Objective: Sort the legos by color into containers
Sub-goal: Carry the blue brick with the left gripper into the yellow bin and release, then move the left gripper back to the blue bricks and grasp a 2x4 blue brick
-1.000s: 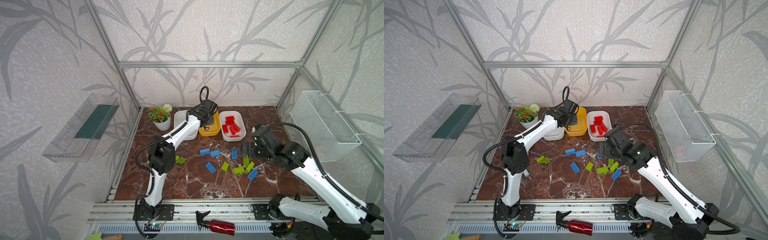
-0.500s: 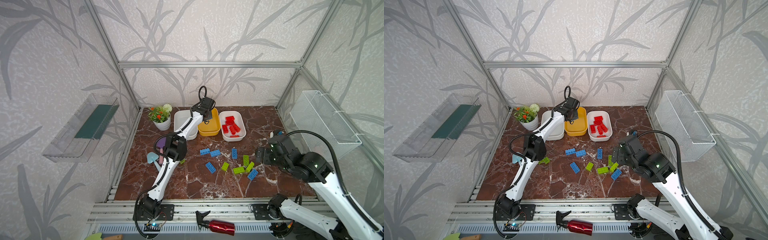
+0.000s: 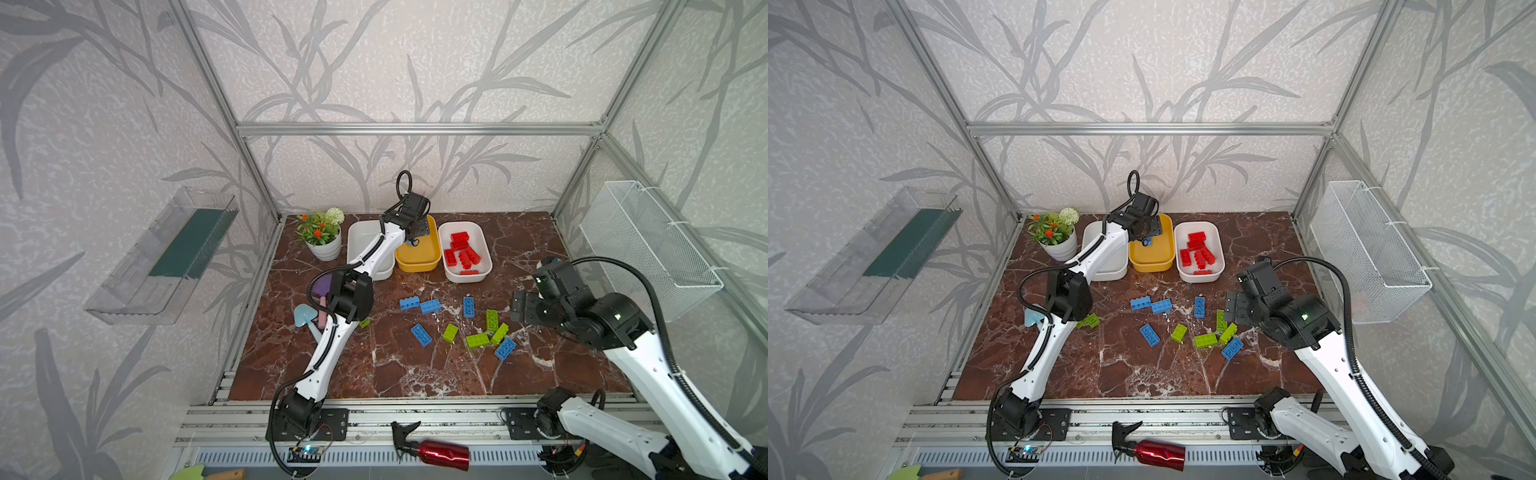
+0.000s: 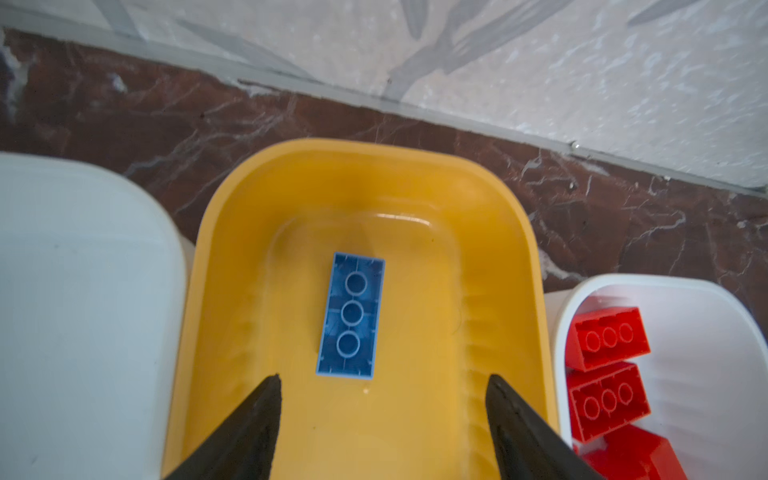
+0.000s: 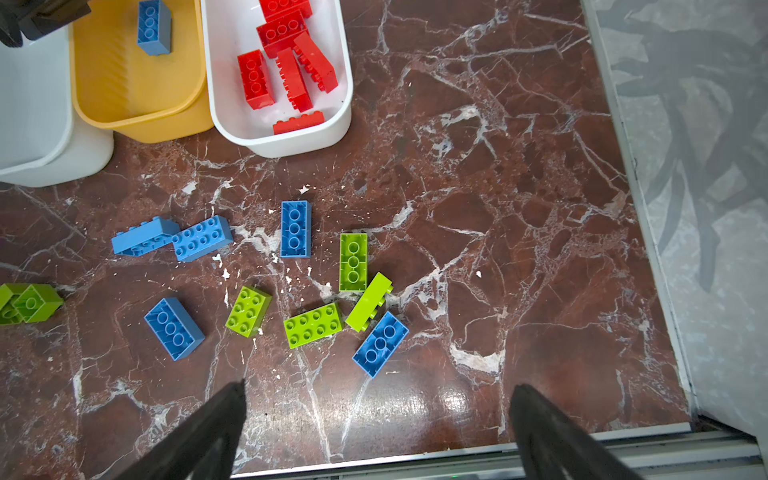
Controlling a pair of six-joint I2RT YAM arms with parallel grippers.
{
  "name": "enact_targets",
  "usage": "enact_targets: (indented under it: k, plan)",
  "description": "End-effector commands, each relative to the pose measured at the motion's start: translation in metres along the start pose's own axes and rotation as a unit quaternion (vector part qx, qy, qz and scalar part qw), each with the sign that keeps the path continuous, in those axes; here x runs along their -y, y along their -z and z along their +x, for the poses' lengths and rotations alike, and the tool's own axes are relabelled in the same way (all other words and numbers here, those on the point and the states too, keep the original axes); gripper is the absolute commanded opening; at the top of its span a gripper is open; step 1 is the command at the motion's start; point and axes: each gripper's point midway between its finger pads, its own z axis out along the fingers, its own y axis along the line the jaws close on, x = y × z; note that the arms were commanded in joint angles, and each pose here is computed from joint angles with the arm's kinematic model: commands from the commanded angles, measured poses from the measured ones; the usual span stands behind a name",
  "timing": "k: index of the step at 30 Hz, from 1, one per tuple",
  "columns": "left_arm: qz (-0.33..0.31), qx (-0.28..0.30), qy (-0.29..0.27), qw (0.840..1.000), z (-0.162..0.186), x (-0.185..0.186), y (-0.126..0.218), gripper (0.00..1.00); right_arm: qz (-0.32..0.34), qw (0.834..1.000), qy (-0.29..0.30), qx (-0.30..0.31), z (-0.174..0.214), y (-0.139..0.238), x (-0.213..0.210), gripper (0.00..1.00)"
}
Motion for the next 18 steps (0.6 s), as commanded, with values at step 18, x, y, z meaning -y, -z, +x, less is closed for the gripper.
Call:
enact_targets:
  k: [18]
  plan:
    - [-0.017,-0.132,0.037,0.99,0.182,-0.063,0.151,0.78,-0.076,0.996,0.018,-0.046,0.008,-0.012,-0.049,0.99]
